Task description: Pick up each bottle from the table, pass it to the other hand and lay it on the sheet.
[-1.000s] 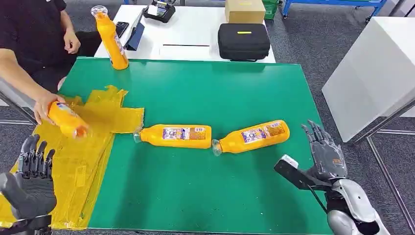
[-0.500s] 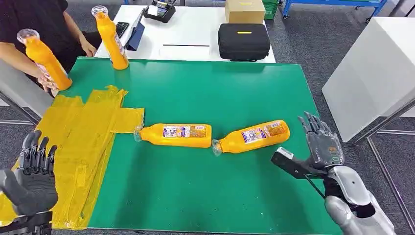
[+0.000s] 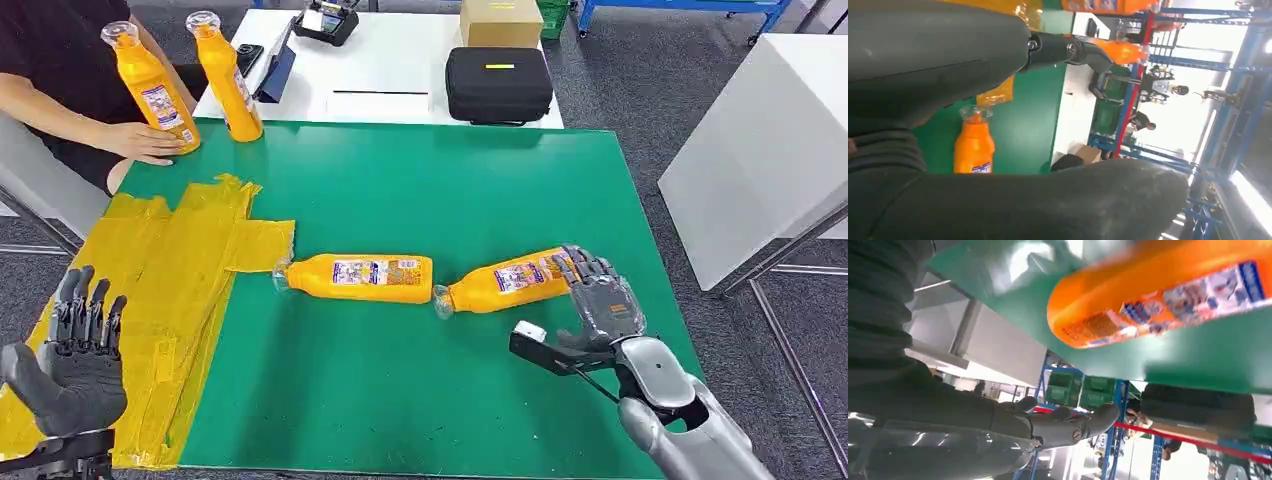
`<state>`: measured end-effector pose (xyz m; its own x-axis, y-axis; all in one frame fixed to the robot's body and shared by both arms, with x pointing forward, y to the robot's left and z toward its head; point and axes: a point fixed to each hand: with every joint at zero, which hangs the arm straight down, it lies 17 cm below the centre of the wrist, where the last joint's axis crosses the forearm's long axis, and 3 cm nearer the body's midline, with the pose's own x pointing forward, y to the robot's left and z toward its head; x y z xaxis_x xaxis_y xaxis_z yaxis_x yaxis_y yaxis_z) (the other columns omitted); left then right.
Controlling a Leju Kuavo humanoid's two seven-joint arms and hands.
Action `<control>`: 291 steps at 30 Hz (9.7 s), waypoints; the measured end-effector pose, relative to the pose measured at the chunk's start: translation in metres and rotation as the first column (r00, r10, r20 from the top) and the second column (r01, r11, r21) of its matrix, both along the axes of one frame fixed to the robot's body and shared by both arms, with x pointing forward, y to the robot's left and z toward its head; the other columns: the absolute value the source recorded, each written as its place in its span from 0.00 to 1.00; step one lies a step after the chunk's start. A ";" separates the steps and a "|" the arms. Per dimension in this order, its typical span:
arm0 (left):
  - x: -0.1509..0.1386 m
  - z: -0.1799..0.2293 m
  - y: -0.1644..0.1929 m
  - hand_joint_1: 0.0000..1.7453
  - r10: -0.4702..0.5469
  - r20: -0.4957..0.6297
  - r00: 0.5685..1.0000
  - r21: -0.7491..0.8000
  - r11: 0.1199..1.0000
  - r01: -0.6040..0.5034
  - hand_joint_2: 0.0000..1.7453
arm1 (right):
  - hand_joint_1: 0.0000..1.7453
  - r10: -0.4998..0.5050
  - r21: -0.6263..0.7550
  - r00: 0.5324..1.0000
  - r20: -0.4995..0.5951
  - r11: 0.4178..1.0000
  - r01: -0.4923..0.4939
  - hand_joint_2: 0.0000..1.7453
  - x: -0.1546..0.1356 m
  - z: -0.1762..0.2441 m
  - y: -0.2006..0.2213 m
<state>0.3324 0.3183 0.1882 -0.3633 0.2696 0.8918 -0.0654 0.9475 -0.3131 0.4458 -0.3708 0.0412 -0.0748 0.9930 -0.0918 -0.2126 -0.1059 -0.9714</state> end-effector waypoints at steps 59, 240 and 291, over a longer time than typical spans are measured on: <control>-0.003 -0.010 0.002 0.00 0.019 -0.044 0.999 -0.048 0.999 -0.021 0.00 | 0.00 -0.105 -0.124 0.986 -0.130 0.988 0.089 1.00 0.025 -0.033 0.000; 0.028 0.010 -0.121 1.00 -0.296 0.011 0.955 -0.254 0.923 0.289 1.00 | 1.00 0.671 0.825 0.735 -0.092 0.465 -0.321 1.00 -0.066 0.056 0.499; 0.073 -0.090 -0.086 1.00 0.092 0.109 0.990 0.965 0.230 -0.128 1.00 | 0.00 0.322 0.869 0.945 0.050 0.453 -0.200 0.00 0.013 0.074 0.261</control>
<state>0.4057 0.2321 0.0981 -0.3370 -0.8354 0.4341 -0.2060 0.5154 0.8318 0.4593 -0.1095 0.1150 -0.2933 0.5017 0.8138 -0.4298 0.6912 -0.5810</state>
